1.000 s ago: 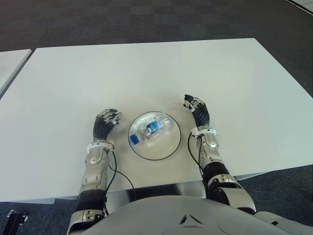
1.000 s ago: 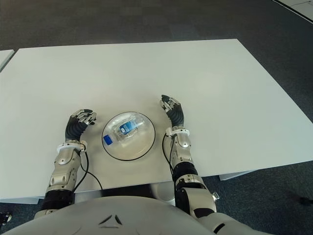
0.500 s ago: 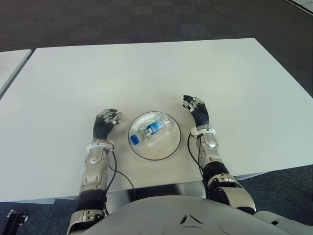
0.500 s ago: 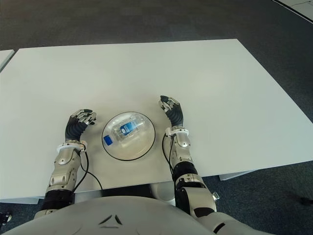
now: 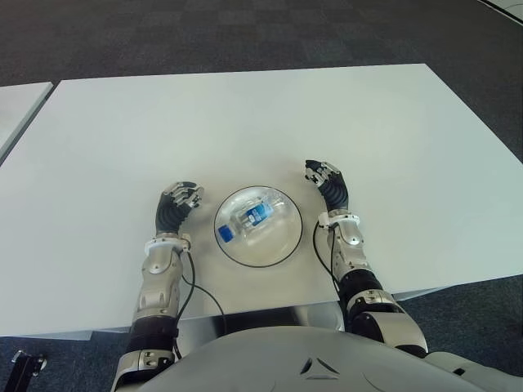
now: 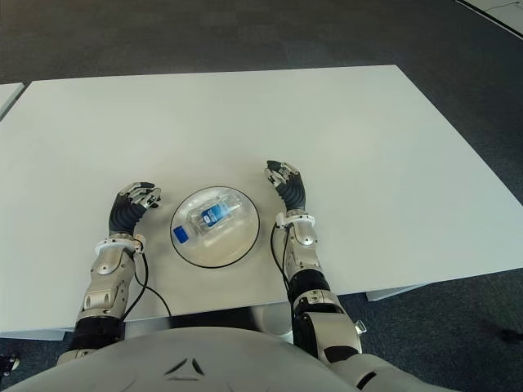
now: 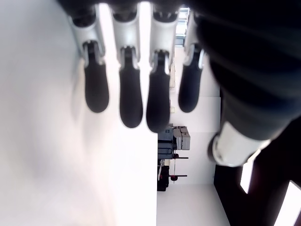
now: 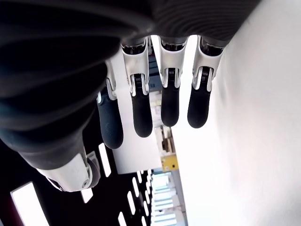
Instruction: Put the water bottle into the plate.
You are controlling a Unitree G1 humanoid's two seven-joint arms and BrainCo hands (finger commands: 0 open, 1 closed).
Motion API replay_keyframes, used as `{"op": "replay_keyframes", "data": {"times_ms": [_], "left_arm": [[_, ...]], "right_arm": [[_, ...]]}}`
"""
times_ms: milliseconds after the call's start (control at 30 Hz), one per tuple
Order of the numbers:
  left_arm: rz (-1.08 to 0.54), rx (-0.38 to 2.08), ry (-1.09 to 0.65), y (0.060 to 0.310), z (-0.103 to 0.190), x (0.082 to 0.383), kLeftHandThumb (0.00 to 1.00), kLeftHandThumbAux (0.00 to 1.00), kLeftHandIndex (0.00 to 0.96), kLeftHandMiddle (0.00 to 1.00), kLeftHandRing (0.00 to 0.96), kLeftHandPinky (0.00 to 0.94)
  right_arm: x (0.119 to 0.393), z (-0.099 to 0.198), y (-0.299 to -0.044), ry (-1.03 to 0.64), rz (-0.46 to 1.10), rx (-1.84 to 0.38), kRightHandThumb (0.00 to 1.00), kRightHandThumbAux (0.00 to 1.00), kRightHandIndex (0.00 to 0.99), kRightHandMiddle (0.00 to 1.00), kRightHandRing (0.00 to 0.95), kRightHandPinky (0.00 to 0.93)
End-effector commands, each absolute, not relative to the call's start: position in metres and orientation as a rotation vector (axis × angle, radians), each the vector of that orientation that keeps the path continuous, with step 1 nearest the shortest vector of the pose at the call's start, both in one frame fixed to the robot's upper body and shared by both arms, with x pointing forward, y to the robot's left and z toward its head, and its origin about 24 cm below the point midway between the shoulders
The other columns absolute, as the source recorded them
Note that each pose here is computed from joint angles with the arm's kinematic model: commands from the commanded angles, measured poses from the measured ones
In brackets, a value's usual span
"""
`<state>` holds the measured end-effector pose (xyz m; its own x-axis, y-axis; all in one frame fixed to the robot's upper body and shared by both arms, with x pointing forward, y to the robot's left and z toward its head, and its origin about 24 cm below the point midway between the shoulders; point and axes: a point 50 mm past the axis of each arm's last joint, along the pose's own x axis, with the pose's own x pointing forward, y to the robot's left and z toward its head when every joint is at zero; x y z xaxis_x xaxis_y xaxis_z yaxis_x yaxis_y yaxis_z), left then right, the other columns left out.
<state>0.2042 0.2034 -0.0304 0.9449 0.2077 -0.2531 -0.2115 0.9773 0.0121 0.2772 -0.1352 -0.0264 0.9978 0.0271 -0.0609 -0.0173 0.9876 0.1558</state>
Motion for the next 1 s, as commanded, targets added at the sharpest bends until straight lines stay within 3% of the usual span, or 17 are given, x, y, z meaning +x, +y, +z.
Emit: {"op": "replay_keyframes", "data": {"times_ms": [33, 1000], "left_arm": [[0.211, -0.036, 0.426, 0.2011, -0.0570, 0.1840, 0.705, 0.713, 0.429, 0.556, 0.524, 0.508], [0.209, -0.043, 0.425, 0.2007, -0.0573, 0.1830, 0.705, 0.712, 0.430, 0.559, 0.530, 0.515]], "right_arm": [[0.2635, -0.0475, -0.1367, 0.185, 0.003, 0.158, 0.704, 0.729, 0.438, 0.763, 0.742, 0.731], [0.2624, -0.0476, -0.1379, 0.195, -0.019, 0.169, 0.703, 0.730, 0.438, 0.763, 0.743, 0.738]]}}
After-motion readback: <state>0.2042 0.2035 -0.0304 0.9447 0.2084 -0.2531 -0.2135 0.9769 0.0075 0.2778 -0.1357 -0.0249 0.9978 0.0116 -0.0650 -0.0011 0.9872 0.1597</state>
